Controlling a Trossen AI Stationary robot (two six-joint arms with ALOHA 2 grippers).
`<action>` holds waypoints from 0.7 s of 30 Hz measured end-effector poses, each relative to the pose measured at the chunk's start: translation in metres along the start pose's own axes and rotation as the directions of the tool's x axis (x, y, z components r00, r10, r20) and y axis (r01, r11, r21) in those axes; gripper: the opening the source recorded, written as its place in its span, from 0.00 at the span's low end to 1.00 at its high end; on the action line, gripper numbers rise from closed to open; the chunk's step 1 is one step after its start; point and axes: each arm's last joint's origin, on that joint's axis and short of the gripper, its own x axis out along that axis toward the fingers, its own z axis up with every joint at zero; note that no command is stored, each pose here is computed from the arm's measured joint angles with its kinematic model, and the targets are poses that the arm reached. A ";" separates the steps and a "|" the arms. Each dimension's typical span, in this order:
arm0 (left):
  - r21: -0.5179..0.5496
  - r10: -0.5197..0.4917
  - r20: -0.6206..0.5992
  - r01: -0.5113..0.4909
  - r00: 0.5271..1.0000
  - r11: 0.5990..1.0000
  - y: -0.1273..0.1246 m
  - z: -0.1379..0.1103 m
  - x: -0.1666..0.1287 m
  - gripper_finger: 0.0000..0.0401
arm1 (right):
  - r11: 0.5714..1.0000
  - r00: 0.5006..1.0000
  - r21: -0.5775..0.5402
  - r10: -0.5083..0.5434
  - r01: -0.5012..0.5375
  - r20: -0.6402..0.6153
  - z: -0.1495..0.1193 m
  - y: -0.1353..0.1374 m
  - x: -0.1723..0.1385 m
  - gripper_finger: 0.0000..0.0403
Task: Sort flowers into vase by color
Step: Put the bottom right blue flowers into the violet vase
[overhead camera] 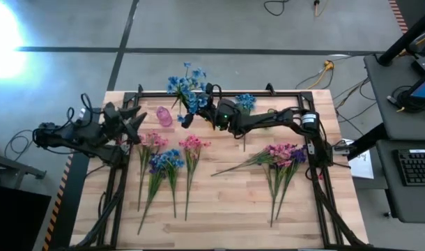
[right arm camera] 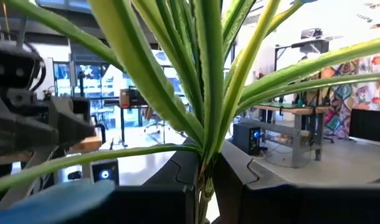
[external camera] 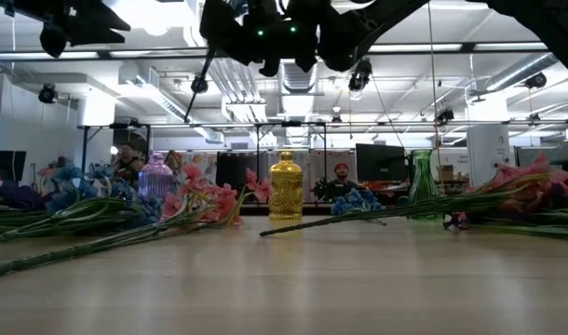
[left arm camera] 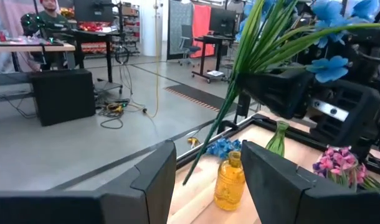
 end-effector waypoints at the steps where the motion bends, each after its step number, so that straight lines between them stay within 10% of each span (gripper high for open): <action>1: -0.003 -0.001 0.002 0.001 1.000 1.000 0.001 0.000 -0.001 0.42 | 1.000 1.000 0.001 -0.002 0.002 0.008 0.002 -0.001 0.001 0.06; 21: 0.007 0.001 -0.004 -0.001 1.000 1.000 0.006 -0.002 -0.004 0.42 | 0.997 0.988 -0.052 0.051 -0.059 -0.146 -0.021 0.012 0.059 0.06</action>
